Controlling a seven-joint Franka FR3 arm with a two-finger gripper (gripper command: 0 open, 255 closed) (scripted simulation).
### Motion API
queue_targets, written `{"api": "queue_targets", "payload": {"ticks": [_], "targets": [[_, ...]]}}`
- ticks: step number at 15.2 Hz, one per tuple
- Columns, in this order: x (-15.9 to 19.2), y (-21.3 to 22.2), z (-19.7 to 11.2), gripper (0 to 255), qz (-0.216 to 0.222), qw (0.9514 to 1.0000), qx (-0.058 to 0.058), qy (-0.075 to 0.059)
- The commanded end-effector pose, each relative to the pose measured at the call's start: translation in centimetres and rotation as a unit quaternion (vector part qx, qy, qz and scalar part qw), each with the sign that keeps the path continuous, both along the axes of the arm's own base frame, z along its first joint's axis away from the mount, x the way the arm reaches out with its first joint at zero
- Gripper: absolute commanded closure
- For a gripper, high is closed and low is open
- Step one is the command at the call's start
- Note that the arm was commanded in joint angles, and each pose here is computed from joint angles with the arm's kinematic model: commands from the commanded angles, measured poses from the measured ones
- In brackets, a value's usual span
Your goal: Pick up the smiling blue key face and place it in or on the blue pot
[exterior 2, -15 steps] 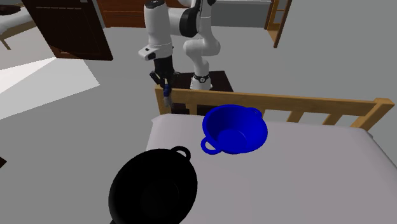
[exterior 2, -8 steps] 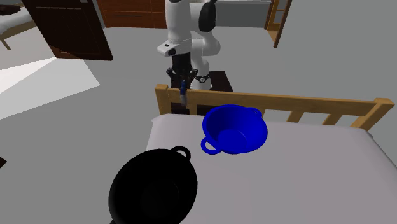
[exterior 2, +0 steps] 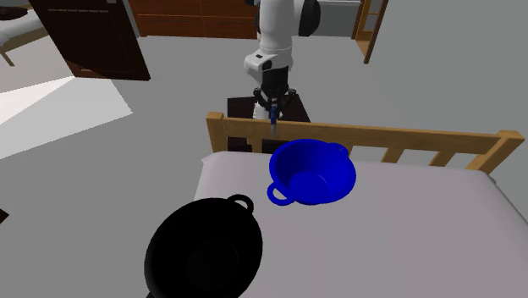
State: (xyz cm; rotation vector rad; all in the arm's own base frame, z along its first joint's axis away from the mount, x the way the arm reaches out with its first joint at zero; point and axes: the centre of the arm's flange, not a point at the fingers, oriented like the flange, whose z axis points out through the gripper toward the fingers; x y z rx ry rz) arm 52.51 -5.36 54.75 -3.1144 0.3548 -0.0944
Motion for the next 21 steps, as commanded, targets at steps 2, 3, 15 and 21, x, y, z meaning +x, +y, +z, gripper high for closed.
{"api": "queue_targets", "payload": {"ticks": [2, 3, 15, 21], "targets": [[0.8, 4.0, 0.8, 255, -0.001, 1.0000, 0.000, 0.000], [1.1, 5.3, 1.1, 255, -0.001, 1.0000, 0.000, 0.000], [3.4, 15.4, 0.8, 255, -0.001, 1.0000, 0.000, 0.000], [3.4, 15.4, -2.3, 255, -0.001, 1.0000, 0.000, 0.000]]}}
